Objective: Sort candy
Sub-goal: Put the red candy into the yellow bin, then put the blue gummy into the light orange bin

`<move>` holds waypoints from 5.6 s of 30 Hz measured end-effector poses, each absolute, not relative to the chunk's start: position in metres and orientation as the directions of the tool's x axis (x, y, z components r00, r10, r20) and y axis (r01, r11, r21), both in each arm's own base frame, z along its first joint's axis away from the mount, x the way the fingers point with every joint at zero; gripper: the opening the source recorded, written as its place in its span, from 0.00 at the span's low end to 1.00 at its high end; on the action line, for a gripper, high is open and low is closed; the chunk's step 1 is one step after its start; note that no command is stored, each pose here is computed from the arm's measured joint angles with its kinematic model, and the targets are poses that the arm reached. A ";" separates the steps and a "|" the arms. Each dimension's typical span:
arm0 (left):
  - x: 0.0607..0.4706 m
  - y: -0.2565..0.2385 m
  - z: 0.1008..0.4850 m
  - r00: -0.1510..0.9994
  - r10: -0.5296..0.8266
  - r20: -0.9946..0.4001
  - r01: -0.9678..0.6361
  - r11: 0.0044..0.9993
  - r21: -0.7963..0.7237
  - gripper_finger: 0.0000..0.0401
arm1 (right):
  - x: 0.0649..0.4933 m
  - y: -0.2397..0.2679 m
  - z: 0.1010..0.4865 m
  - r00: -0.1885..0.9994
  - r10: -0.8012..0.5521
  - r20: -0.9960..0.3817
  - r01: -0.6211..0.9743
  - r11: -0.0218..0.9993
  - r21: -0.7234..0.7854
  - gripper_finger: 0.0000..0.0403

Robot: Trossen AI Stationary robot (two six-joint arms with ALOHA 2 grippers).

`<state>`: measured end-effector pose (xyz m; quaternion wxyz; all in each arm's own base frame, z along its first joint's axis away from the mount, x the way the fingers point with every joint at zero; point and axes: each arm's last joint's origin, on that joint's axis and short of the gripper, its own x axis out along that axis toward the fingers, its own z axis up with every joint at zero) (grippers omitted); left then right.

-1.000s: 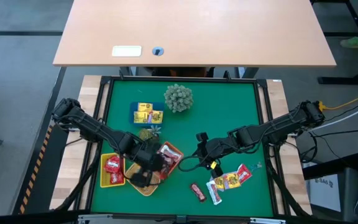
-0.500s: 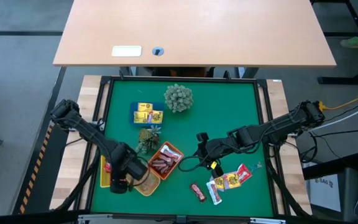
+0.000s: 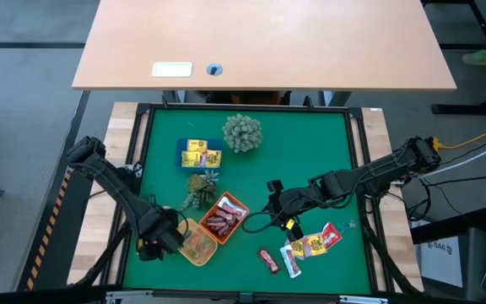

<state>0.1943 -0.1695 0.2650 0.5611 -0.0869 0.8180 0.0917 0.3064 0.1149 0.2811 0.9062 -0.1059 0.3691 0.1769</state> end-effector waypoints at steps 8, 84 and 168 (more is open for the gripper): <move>0.193 -0.171 0.265 -0.325 0.008 -0.946 -0.309 0.944 0.114 0.00 | 0.306 0.115 0.281 0.665 0.242 -0.706 -0.399 0.915 -0.061 0.50; 0.332 -0.091 0.284 0.672 0.075 -0.737 -0.091 0.996 0.018 0.35 | 0.171 0.016 0.140 -0.274 -0.170 -0.947 0.164 0.962 -0.220 0.47; 0.356 -0.075 0.307 0.858 0.058 -0.510 0.121 0.942 0.312 0.35 | 0.313 0.041 0.261 0.766 0.232 -0.600 -0.076 0.959 0.274 0.01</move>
